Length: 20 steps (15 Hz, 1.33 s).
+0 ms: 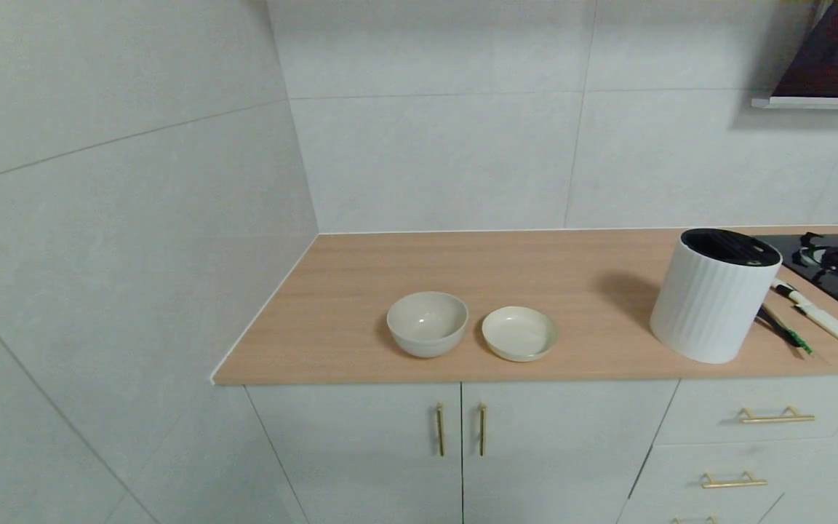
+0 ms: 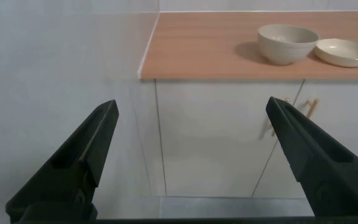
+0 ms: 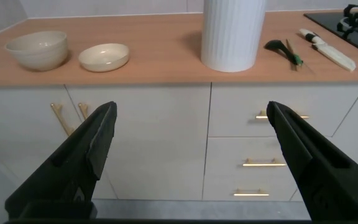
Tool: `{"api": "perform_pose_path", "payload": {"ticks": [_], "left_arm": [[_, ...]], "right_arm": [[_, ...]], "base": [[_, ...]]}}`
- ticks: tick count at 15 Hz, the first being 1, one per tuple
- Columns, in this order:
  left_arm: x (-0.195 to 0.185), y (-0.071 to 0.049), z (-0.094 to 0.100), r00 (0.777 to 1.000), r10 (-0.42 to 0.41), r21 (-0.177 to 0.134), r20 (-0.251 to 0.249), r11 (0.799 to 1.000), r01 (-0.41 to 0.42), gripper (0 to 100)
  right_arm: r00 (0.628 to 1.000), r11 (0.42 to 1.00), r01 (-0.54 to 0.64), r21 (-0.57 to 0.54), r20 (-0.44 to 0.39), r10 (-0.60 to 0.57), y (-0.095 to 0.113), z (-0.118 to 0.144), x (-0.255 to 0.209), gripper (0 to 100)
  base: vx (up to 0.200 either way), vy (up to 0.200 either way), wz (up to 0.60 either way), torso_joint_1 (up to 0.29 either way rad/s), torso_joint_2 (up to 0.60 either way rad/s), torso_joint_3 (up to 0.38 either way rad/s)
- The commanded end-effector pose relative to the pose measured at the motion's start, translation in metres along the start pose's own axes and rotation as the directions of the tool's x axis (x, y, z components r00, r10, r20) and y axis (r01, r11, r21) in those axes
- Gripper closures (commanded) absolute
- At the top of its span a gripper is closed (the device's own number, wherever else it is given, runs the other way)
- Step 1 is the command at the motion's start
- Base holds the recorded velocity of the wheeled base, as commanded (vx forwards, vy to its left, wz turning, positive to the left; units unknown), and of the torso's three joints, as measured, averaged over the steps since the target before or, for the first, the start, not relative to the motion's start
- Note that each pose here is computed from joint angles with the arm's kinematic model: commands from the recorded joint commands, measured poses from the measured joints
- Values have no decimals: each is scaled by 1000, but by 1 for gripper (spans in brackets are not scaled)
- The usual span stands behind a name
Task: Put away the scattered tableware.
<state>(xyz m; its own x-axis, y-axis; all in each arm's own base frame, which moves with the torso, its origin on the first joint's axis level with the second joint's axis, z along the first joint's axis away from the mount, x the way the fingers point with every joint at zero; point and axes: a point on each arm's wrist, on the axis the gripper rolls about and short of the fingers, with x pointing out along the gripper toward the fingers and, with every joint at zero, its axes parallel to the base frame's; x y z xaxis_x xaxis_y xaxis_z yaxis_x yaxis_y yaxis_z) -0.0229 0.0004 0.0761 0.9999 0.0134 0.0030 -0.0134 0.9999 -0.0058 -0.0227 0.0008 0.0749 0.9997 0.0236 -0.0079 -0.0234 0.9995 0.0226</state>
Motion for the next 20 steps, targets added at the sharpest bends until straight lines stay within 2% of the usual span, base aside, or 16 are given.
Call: {"api": "perform_pose_path", "payload": {"ticks": [1, 17, 20], "left_arm": [[0, 0, 0, 1000, 0, 0, 0, 1000, 0, 0], [0, 0, 0, 1000, -1, 1, 0, 1000, 1, 0], [0, 0, 0, 1000, -1, 1, 0, 1000, 1, 0]], "right_arm": [[1000, 1000, -1, 1, 0, 1, 0, 0, 0, 0], [1000, 1000, 1, 1, 0, -1, 0, 0, 0, 0], [1000, 1000, -1, 1, 0, 1, 0, 0, 0, 0]], "base": [[0, 0, 0, 0, 0, 0], [0, 0, 0, -3, 4, 3], [0, 0, 0, -188, 422, 224]]}}
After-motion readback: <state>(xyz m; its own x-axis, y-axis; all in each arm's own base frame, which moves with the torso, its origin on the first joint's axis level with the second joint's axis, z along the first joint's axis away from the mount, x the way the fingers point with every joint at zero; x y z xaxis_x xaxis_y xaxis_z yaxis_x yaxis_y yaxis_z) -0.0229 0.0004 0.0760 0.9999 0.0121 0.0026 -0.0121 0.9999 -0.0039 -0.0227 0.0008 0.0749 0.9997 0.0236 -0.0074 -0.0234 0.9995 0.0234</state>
